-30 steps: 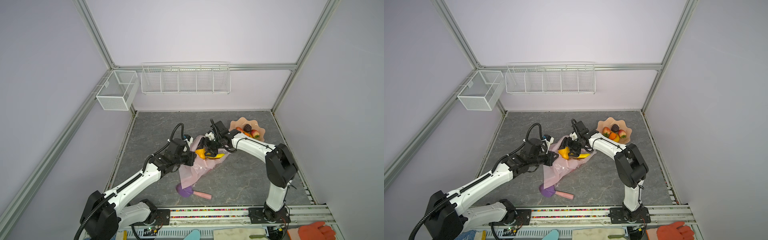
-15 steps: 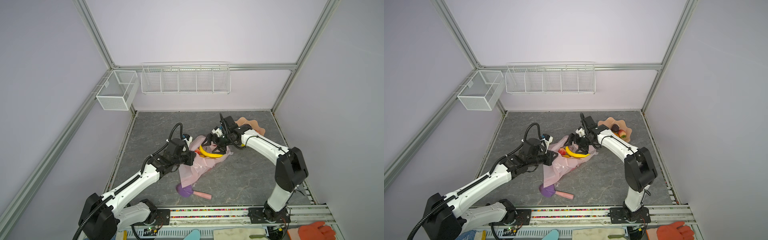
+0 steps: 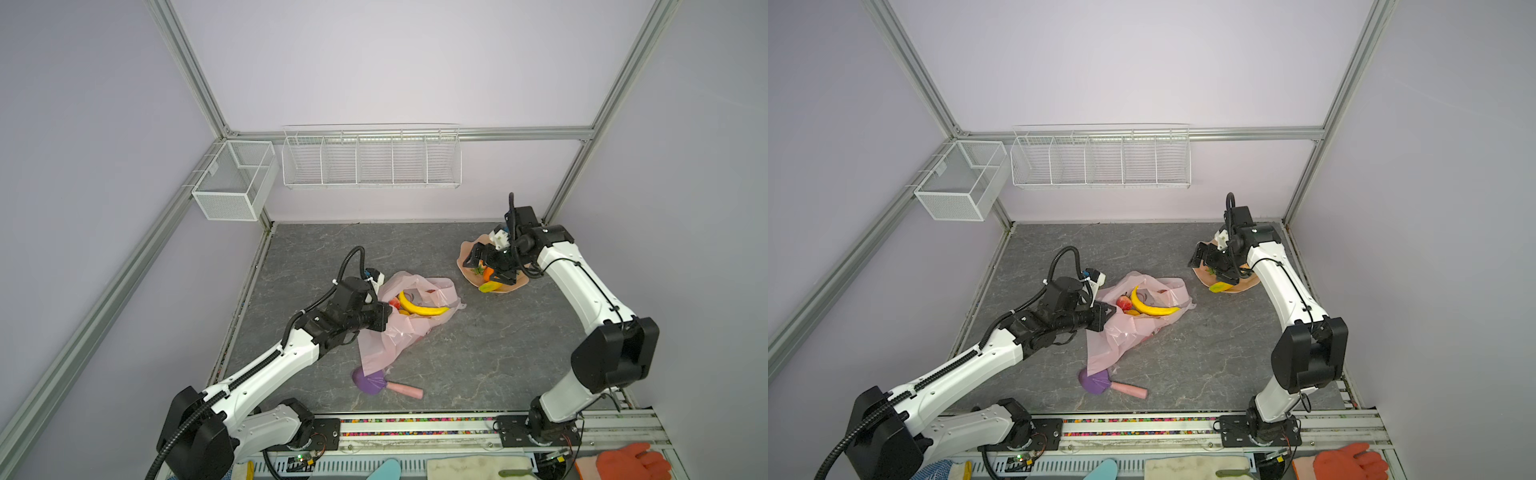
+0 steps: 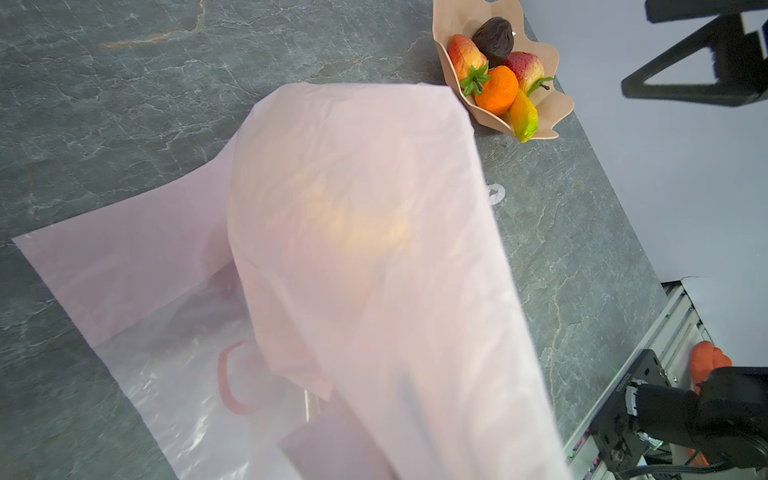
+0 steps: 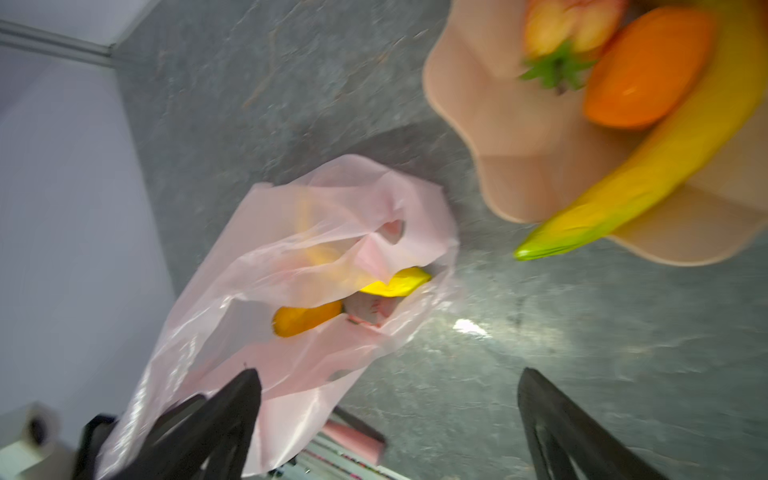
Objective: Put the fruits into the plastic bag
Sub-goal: 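Move the right gripper to the bowl and close it on the banana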
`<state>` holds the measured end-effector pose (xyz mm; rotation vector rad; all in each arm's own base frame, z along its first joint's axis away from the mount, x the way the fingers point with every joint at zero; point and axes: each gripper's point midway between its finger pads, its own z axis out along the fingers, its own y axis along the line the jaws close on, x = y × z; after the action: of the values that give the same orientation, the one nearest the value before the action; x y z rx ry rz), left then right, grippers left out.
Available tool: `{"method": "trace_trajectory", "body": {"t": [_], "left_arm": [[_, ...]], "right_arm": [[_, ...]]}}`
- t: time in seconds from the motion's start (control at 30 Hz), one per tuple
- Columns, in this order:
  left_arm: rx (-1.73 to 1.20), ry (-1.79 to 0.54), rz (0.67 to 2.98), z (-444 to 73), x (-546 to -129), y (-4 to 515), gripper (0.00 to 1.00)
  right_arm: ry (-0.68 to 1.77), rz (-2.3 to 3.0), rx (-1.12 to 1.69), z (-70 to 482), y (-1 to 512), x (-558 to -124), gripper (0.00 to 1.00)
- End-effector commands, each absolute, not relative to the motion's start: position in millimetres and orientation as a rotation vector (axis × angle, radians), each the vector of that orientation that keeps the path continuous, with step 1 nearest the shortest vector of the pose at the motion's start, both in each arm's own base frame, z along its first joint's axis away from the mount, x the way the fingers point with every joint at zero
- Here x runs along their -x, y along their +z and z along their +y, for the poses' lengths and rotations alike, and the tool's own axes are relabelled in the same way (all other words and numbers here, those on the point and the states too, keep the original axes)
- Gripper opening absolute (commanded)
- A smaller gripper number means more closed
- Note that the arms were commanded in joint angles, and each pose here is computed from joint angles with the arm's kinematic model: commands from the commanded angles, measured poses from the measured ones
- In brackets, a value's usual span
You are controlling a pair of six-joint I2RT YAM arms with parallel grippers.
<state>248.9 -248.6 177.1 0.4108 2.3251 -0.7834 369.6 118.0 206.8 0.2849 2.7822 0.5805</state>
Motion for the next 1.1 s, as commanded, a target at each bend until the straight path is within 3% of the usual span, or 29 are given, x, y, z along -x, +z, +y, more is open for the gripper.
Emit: {"method": "trace_trajectory", "body": {"t": [0.0,0.1,0.2,0.47,0.9,1.07], "left_arm": [[-0.403,-0.781,2.304,-248.3,-250.2,181.2,0.00],[-0.405,-0.781,2.301,-249.0,-251.1,181.8,0.00],[-0.410,-0.782,2.302,-250.3,-251.6,182.2,0.00],[-0.414,-0.778,2.306,-250.1,-251.5,181.8,0.00],[-0.417,-0.782,2.296,-250.9,-252.1,187.0,0.00],[-0.423,-0.781,2.292,-251.3,-252.5,189.5,0.00]], "right_arm": [[0.185,2.887,-0.252,62.1,174.9,-372.6,0.90],[0.119,2.898,-0.276,47.0,160.7,-382.4,0.81],[0.098,2.919,-0.294,41.3,145.9,-389.8,0.81],[0.069,2.966,-0.322,33.6,112.0,-407.0,0.68],[-0.024,3.039,-0.318,21.7,67.7,-425.8,0.60],[-0.020,3.039,-0.318,22.3,57.9,-435.3,0.53]]}}
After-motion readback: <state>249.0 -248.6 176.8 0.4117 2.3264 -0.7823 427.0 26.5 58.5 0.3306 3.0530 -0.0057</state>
